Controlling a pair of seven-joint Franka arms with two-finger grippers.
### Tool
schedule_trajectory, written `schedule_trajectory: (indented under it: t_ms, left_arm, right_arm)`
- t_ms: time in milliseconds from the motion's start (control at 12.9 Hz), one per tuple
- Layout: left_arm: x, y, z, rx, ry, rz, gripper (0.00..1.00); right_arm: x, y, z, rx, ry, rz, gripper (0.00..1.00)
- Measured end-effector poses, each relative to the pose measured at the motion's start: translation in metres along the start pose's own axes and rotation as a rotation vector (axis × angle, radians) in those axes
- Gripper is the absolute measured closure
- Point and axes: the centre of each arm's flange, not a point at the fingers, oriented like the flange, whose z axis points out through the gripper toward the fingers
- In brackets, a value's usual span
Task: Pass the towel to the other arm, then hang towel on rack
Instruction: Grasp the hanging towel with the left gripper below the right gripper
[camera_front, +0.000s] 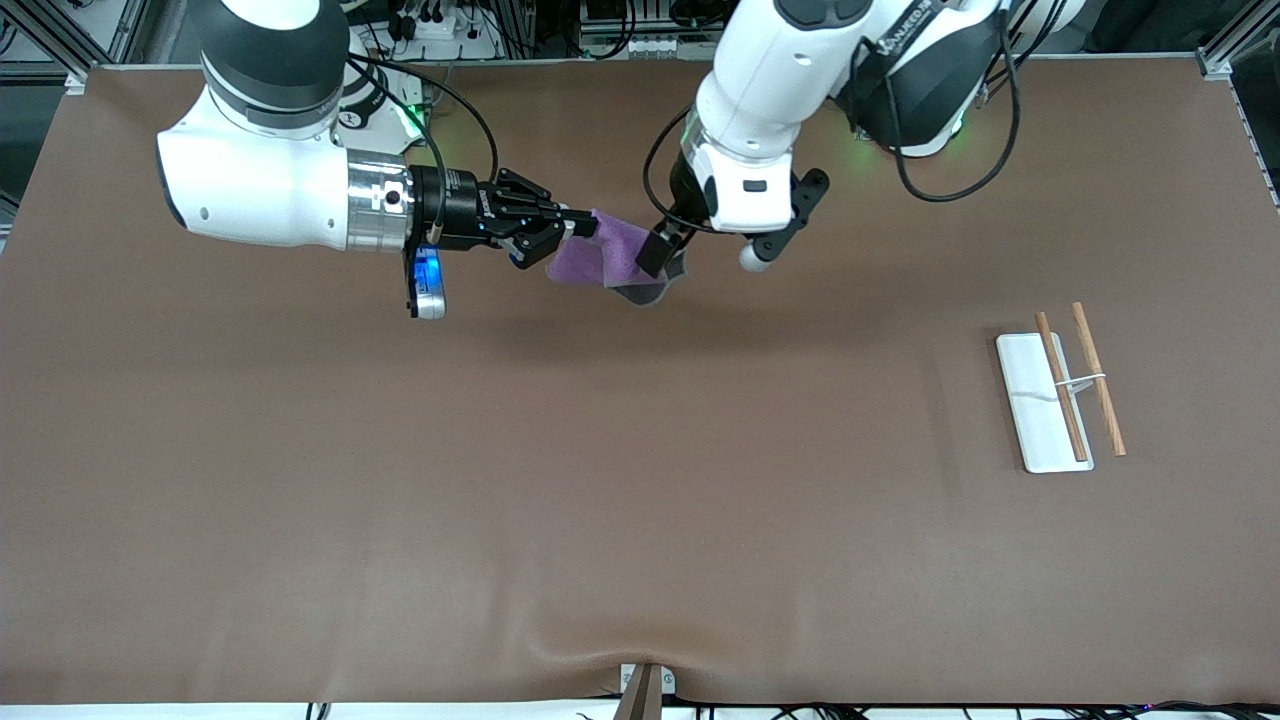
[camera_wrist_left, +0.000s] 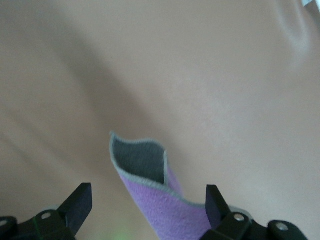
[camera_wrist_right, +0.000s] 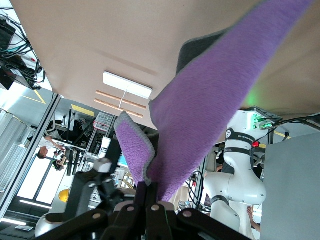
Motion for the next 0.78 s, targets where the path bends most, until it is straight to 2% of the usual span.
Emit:
schedule_trajectory:
  t_ms: [155,543,698,776]
  left_arm:
    - [0.009,0.004,-0.008,-0.025,0.003,-0.017,0.00]
    - [-0.012,0.010,-0.002,-0.078,-0.016,-0.126,0.00]
    - [-0.014,0.011,0.001,-0.076,-0.017,-0.128,0.15]
    - [-0.014,0.011,0.002,-0.075,-0.017,-0.130,0.18]
  right_arm:
    - [0.000,0.000,0.000,0.000,0.000,0.000,0.99]
    - [0.000,0.000,0.000,0.001,0.000,0.000,0.99]
    - [0.000,0.000,0.000,0.001,0.000,0.001,0.99]
    - [0.000,0.000,0.000,0.001,0.000,0.001,0.99]
